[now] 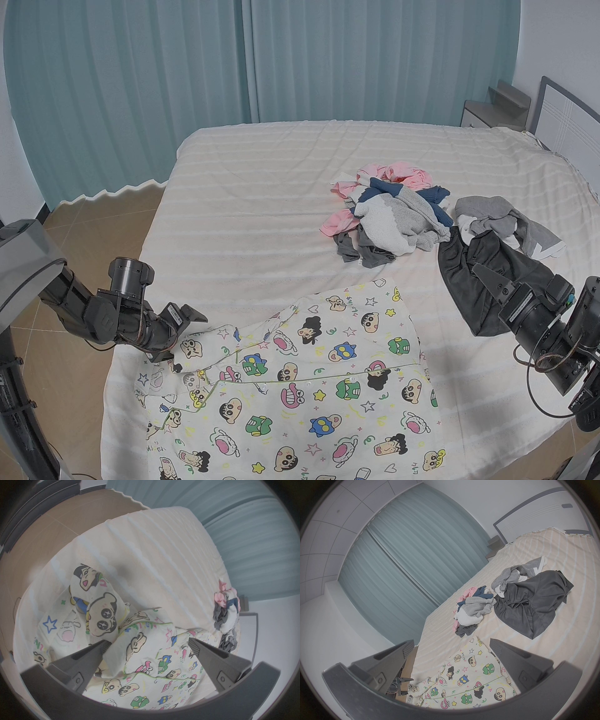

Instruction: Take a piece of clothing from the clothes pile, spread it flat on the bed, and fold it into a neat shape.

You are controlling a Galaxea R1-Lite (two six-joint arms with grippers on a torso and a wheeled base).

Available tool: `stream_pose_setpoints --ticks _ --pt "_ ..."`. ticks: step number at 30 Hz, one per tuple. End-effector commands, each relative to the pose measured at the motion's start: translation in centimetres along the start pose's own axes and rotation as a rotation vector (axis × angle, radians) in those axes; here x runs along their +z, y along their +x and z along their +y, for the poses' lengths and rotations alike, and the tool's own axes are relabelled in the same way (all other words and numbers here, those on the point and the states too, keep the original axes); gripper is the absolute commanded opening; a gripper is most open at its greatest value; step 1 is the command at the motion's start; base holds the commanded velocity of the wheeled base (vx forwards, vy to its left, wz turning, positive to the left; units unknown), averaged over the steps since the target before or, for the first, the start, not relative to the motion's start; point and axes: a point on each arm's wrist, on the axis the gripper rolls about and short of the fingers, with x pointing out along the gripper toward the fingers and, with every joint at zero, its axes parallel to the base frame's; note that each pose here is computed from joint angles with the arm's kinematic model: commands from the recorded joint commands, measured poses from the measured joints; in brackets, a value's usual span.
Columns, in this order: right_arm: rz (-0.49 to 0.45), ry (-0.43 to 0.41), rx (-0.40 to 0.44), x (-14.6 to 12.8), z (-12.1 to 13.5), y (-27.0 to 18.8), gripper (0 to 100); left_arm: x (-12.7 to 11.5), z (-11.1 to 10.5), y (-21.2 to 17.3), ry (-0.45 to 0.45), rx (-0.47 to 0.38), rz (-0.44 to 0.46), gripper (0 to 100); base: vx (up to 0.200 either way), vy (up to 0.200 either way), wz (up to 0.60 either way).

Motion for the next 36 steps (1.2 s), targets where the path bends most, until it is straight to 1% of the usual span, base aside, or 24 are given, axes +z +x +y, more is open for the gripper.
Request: stream_pose_setpoints --ticks 1,9,12,13,15,18,26,29,32,36 --pt "-0.002 0.001 0.002 0.0 0.0 0.0 100 -0.2 0.3 0.2 -0.025 -0.003 -0.005 100 0.000 0.000 0.00" --pt "-0.004 0.002 0.004 0.1 0.1 0.0 100 -0.6 1.0 0.8 -0.034 0.027 0.007 100 0.000 0.000 0.00" --pt "-0.004 0.002 0.004 0.1 0.1 0.0 100 -0.3 1.0 1.1 -0.055 0.027 -0.036 100 0.000 0.000 0.00" --pt "-0.004 0.002 0.004 0.1 0.1 0.0 100 -0.2 0.8 1.1 -0.065 0.016 -0.055 0 0.000 0.000 0.00" --pt "-0.007 0.002 0.006 0.1 0.1 -0.1 100 -0.2 0.8 1.3 -0.082 -0.004 -0.082 0 0.000 0.000 0.00" --pt "-0.009 0.003 0.008 0.2 0.1 -0.1 100 -0.6 0.8 1.5 -0.069 -0.027 -0.093 0 0.000 0.000 0.00" --pt "-0.011 0.003 0.008 0.2 0.1 -0.1 100 -0.8 1.2 1.9 -0.070 -0.023 -0.088 0 0.000 0.000 0.00" --pt "-0.014 0.004 0.011 0.3 0.2 -0.2 100 -0.6 1.0 1.7 -0.063 -0.039 -0.103 0 0.000 0.000 0.00" --pt "-0.013 0.004 0.010 0.3 0.2 -0.2 100 -0.4 0.5 1.0 -0.048 -0.079 -0.131 0 0.000 0.000 0.00" --pt "-0.013 0.004 0.012 0.3 0.2 -0.2 100 0.1 -0.7 -0.2 -0.018 -0.177 -0.203 0 0.000 0.000 0.00"
